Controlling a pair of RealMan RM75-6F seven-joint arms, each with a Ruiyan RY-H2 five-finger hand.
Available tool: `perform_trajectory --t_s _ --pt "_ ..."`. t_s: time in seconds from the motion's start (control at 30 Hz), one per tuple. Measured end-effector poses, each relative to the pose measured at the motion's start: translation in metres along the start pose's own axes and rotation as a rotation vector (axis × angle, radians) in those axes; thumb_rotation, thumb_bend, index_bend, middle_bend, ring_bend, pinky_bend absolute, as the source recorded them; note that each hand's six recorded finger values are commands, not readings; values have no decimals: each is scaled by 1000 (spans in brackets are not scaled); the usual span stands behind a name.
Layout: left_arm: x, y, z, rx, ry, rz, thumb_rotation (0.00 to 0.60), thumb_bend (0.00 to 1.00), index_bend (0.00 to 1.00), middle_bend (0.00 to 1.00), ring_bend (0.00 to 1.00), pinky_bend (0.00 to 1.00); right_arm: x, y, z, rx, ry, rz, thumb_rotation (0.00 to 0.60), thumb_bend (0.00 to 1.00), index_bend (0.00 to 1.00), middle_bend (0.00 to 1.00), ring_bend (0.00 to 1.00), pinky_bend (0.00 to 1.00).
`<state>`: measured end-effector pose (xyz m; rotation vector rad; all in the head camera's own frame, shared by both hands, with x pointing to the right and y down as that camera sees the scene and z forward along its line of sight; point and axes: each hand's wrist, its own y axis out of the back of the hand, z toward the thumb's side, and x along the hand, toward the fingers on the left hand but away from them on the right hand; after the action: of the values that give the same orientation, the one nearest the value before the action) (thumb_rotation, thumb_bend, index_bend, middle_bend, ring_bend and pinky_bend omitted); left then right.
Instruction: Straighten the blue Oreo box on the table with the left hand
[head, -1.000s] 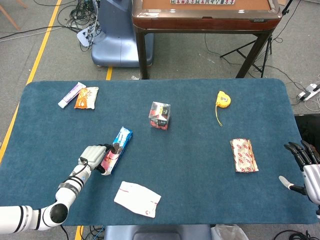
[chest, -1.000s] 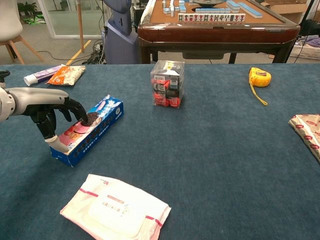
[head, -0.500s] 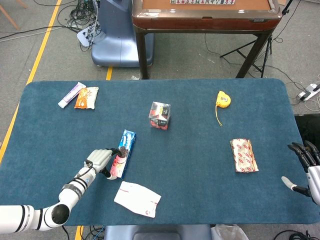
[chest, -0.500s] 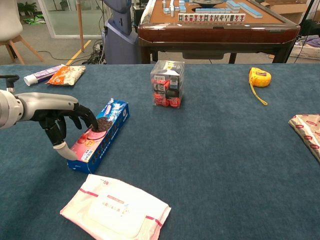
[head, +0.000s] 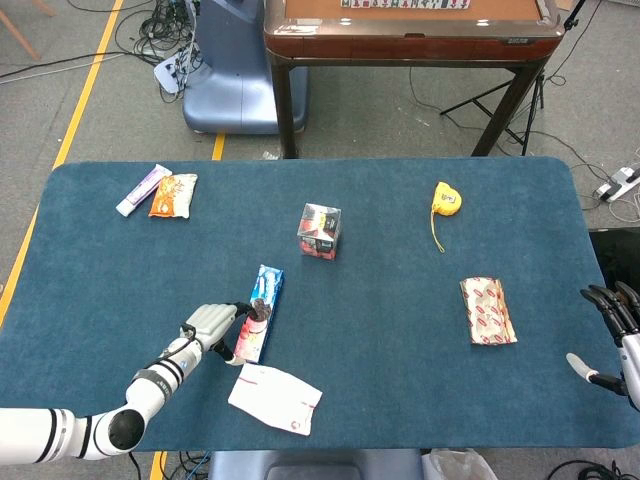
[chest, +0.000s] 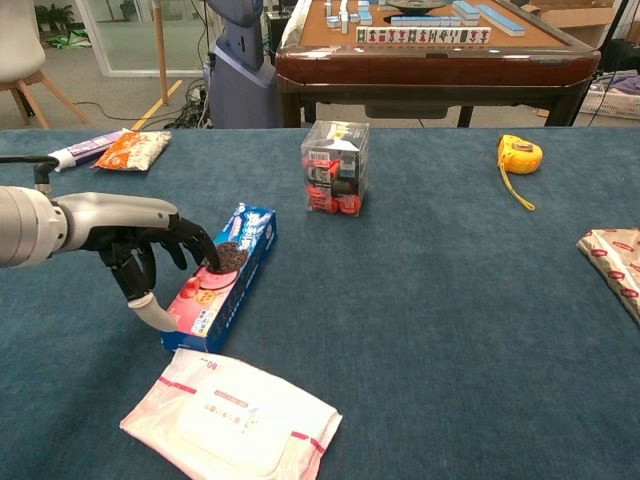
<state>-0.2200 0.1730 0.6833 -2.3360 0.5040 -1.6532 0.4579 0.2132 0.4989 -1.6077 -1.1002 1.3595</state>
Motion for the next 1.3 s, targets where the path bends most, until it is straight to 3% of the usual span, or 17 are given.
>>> perform_trajectory --t_s 0.6,1.13,1.3 --pt "-3 -4 19 -25 -86 -40 600 0 234 196 194 330 0 1 -5 5 -24 10 600 150 213 161 34 308" --pt "-5 -17 38 -89 -166 -126 600 0 232 197 194 330 1 2 -9 9 -46 26 600 149 240 177 41 308" --pt "-6 -14 35 -81 -169 -108 600 0 230 196 194 330 0 2 -9 9 -46 26 600 149 240 178 41 309"
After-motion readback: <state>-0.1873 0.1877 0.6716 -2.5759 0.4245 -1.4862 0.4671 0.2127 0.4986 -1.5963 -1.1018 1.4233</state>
